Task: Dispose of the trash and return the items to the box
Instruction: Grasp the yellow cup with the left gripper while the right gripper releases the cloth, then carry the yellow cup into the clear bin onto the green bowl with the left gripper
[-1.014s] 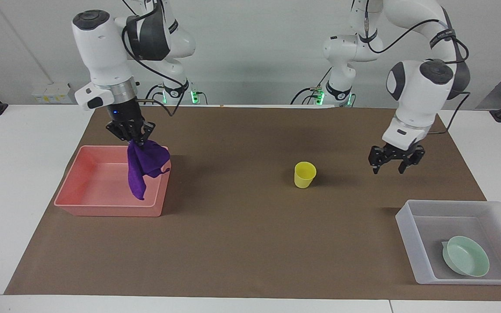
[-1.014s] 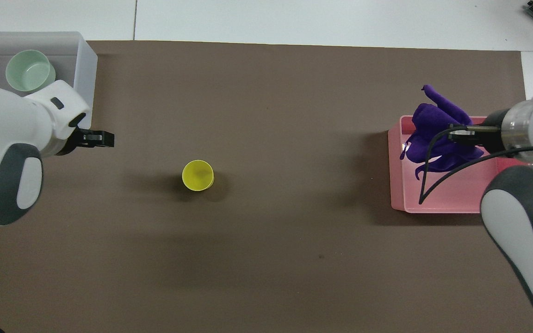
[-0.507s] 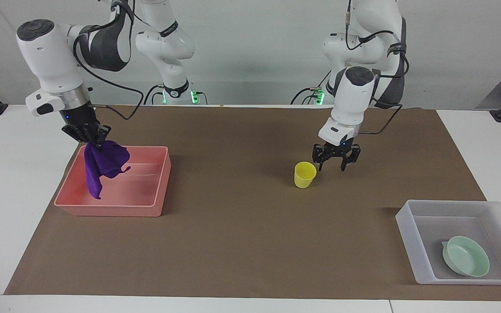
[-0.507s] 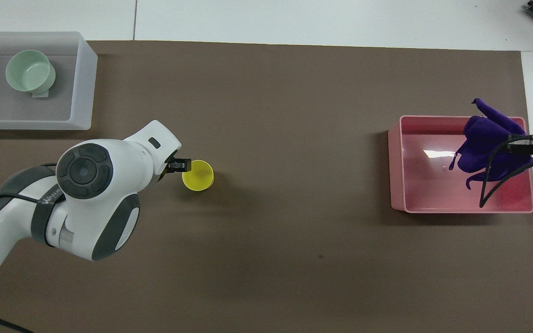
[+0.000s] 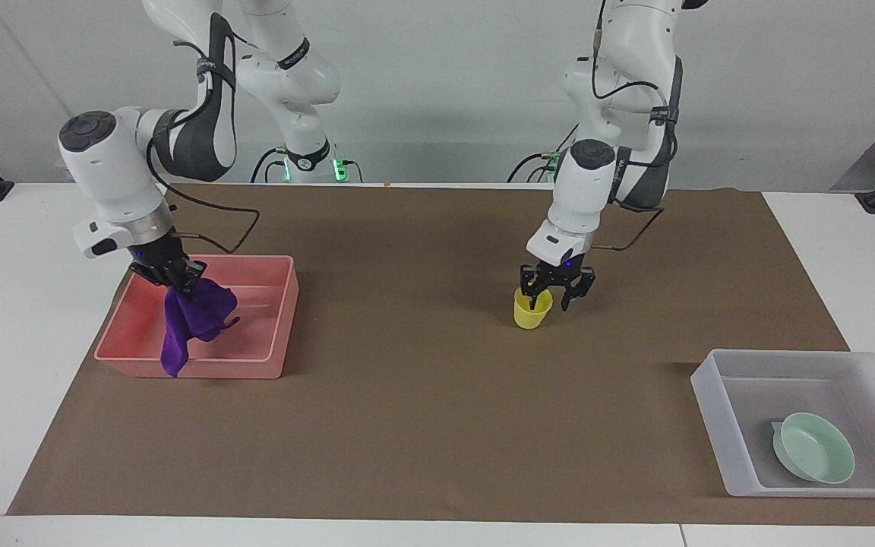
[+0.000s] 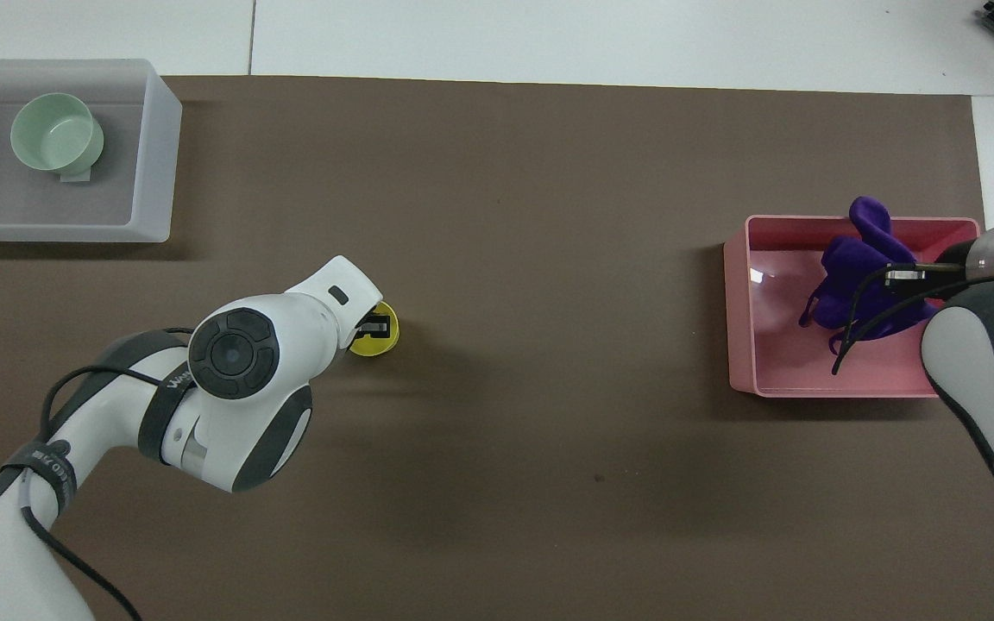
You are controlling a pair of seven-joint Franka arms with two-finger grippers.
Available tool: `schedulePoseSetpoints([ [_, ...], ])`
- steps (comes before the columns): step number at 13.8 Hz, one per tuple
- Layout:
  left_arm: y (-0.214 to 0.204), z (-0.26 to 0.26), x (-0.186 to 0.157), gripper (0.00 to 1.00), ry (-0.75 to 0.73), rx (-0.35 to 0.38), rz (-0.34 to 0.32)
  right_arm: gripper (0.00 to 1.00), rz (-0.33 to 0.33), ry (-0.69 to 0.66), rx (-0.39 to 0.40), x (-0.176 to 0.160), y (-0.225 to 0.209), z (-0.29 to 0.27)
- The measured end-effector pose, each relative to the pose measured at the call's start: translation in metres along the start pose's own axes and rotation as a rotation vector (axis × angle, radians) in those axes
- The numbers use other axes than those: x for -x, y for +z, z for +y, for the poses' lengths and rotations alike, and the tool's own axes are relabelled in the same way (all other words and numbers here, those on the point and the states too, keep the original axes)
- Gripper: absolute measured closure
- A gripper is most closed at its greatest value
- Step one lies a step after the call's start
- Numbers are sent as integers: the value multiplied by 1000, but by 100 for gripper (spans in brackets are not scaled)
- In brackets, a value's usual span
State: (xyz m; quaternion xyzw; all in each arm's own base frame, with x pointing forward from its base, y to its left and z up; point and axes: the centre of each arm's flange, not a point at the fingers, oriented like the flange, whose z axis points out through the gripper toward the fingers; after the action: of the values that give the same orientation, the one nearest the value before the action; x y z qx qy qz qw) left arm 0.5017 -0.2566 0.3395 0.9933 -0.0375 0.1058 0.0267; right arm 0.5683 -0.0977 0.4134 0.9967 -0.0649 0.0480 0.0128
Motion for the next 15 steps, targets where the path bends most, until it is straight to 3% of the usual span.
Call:
schedulePoseSetpoints([
  [3,7,2,4,88,3,-9,-22,93,-6,-2,-2,13,38,-3],
  [4,7,0,5,96,1,-18,-38,93,-11,3,-2,14,46,-3],
  [6,-1,-7,3,96,-11,-37,-65,93,-28,27,-3,15,58,-6],
  [8,-23,-25,-8,96,-48,-44,-52,89,-38,27,-4,15,64,-16],
  [11,-67,-91,-48,96,-171,-45,32,62,-25,23,-5,12,59,-23],
  [15,-105,-177,-91,96,-254,-69,113,15,31,19,-6,-2,17,-24],
])
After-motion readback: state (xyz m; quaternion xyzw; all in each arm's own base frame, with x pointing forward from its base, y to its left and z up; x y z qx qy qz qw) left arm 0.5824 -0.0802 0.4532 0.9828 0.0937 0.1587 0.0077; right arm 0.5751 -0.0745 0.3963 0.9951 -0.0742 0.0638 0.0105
